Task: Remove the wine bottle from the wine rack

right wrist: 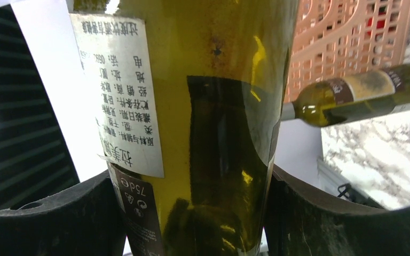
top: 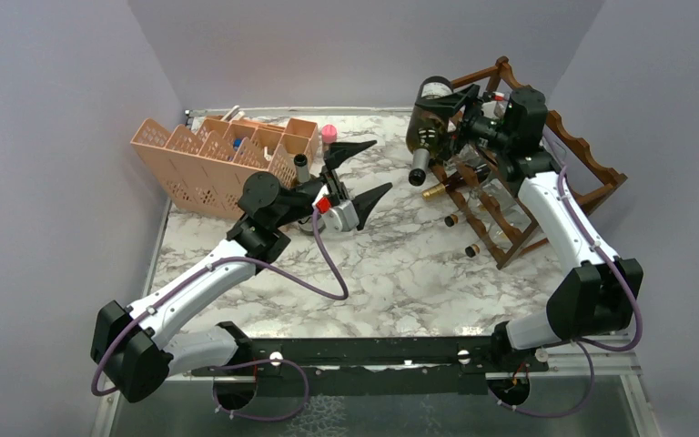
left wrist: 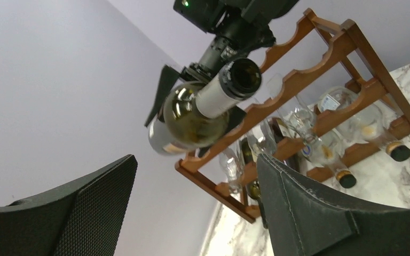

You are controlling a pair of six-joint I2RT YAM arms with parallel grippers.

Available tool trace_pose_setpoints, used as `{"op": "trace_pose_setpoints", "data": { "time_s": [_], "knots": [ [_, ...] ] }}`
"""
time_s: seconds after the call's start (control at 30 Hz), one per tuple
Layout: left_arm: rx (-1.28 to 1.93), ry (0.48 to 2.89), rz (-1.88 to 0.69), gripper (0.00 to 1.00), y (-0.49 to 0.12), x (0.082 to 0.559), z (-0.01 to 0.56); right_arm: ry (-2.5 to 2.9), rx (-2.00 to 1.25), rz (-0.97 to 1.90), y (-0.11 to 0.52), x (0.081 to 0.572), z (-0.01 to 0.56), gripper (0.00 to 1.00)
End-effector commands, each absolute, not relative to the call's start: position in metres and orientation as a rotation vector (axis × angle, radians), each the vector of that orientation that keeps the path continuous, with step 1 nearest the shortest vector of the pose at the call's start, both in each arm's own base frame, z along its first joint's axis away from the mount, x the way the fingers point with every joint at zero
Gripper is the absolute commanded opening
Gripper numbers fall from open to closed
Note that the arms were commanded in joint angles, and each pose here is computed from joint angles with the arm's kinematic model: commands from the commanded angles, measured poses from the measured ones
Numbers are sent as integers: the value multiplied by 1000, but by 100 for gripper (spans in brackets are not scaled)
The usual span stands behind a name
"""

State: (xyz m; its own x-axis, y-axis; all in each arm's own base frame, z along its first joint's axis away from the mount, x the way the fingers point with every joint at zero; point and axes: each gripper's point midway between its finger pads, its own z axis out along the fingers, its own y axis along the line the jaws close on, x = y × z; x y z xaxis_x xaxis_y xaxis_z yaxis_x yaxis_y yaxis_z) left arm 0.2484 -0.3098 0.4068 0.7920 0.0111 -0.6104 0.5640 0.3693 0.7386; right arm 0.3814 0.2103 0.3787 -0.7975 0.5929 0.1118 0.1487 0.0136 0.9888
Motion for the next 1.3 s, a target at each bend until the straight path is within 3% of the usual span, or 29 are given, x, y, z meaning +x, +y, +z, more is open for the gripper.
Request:
{"op": "trace_pose_setpoints", "data": {
  "time_s": [0.0,0.13,0.37,0.67,1.27],
  "knots": [
    [1173,442,-365,82,-322,236,436,1898,575,1988,220,348,418,56],
    [1202,402,-416,78,-337,226,437,1914,565,2010,226,341,418,56],
    [1228,382,-415,80,-354,225,430,1936,559,2031,236,336,416,56],
    [1249,344,-376,65,-382,228,427,1979,569,2069,248,326,405,56],
    [1261,374,-273,49,-397,246,410,1992,588,2122,248,315,402,56]
  ]
}}
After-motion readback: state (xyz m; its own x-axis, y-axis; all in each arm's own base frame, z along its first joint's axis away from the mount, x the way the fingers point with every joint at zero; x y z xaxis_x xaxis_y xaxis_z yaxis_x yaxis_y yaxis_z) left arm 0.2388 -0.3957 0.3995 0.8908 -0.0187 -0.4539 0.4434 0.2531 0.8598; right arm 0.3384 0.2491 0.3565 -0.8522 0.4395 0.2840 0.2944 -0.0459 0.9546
